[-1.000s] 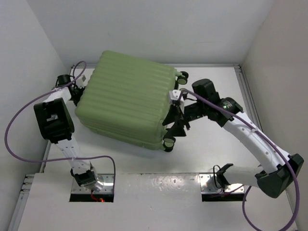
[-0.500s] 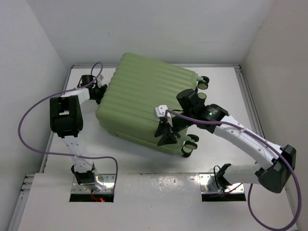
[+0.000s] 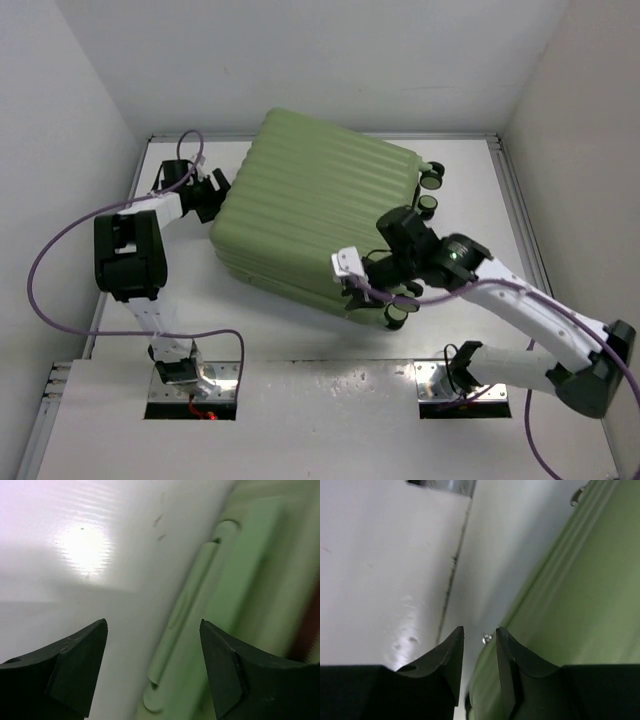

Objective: Pack the luggage

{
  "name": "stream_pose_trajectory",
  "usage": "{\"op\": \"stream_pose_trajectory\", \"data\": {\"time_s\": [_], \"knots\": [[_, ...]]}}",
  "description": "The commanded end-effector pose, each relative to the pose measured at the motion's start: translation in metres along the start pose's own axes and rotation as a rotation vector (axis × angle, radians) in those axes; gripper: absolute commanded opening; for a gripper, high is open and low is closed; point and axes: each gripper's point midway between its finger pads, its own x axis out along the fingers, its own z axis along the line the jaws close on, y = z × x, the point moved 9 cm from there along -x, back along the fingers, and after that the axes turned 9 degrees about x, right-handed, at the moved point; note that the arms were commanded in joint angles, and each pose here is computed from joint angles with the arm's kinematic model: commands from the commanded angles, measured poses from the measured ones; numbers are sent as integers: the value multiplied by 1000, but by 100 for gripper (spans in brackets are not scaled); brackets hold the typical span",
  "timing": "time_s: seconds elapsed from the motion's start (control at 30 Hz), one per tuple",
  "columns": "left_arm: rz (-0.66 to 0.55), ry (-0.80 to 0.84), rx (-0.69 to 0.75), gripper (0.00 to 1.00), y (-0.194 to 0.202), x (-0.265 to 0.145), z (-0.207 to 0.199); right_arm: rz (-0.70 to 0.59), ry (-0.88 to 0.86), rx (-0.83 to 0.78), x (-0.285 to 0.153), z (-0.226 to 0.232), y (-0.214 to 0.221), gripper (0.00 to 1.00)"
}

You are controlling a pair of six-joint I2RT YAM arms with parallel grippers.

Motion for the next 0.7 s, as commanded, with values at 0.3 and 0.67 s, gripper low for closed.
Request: {"op": "stream_pose_trajectory", "data": {"time_s": [0.3,0.67], "knots": [[-168,2,62,81,-32,-49,5,615,620,-28,-8,-60,114,35],[-187,-2,153,81,-43,-50,-12,449,625,113,-31,-69,115,41]]}}
